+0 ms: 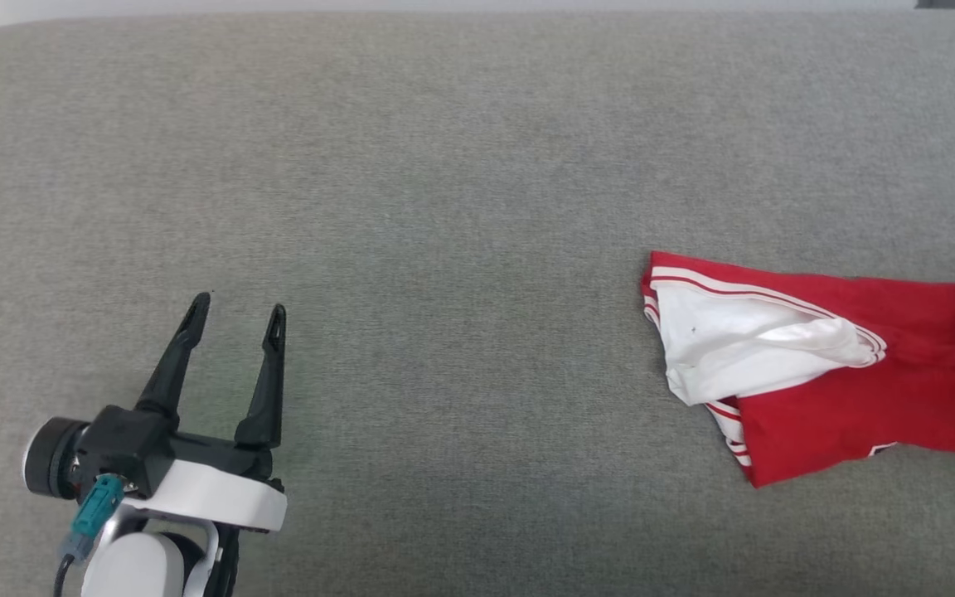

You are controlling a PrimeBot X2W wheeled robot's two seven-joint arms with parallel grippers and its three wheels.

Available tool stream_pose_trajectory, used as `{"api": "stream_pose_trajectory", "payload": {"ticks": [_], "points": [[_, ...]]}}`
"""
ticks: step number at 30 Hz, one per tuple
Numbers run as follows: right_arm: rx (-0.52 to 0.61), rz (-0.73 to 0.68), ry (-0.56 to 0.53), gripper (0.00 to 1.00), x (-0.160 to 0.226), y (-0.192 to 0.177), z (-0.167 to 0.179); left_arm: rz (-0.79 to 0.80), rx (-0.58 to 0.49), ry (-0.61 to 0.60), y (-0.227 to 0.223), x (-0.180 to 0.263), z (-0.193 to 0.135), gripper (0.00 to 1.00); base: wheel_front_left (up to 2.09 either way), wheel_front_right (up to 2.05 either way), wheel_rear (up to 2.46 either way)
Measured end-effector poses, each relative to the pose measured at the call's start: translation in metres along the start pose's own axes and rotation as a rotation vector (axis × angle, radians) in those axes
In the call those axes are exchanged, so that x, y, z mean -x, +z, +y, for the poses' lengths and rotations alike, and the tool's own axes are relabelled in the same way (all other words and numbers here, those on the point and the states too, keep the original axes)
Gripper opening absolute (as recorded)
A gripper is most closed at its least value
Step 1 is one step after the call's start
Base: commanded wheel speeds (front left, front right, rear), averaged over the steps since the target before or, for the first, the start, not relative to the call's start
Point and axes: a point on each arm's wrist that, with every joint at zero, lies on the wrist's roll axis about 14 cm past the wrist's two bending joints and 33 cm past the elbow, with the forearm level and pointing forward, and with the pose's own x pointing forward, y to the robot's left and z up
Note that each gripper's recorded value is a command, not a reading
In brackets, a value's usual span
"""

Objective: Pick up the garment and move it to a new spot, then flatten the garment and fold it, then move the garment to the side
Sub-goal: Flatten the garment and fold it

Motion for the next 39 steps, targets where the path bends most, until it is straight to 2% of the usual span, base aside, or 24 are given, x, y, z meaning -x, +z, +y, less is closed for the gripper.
{"api": "stream_pose_trajectory", "payload": {"ticks": [7, 8, 16, 23, 31, 32, 33, 34, 39], "points": [[0.130, 0.040, 0.203, 0.00, -0.011, -0.011, 0.081, 0.000, -0.007, 0.055, 0.005, 0.017, 0.014, 1.00, 0.00, 0.00, 0.00], [0.166, 0.062, 0.255, 0.00, -0.013, -0.018, 0.103, -0.004, -0.005, 0.067, 0.006, 0.020, 0.015, 1.00, 0.00, 0.00, 0.00], [0.240, 0.125, 0.452, 0.00, -0.020, -0.043, 0.181, -0.006, 0.003, 0.111, 0.010, 0.034, 0.025, 1.00, 0.00, 0.00, 0.00], [0.271, 0.191, 0.549, 0.00, -0.028, -0.067, 0.221, 0.011, 0.006, 0.131, 0.006, 0.041, 0.030, 1.00, 0.00, 0.00, 0.00], [0.257, 0.195, 0.563, 0.00, -0.037, -0.076, 0.231, 0.023, 0.013, 0.140, 0.002, 0.043, 0.032, 1.00, 0.00, 0.00, 0.00], [0.251, 0.189, 0.561, 0.25, -0.037, -0.076, 0.231, 0.023, 0.014, 0.139, 0.002, 0.043, 0.032, 1.00, 0.00, 0.00, 0.00], [0.245, 0.178, 0.558, 0.71, -0.038, -0.075, 0.230, 0.021, 0.015, 0.139, 0.003, 0.043, 0.032, 1.00, 0.00, 0.00, 0.00], [0.238, 0.161, 0.556, 1.00, -0.037, -0.072, 0.229, 0.020, 0.015, 0.137, 0.003, 0.043, 0.032, 1.00, 0.00, 0.00, 0.00], [0.207, 0.090, 0.534, 1.00, -0.033, -0.057, 0.220, 0.013, 0.015, 0.129, 0.005, 0.040, 0.031, 1.00, 0.00, 0.00, 0.00]]}}
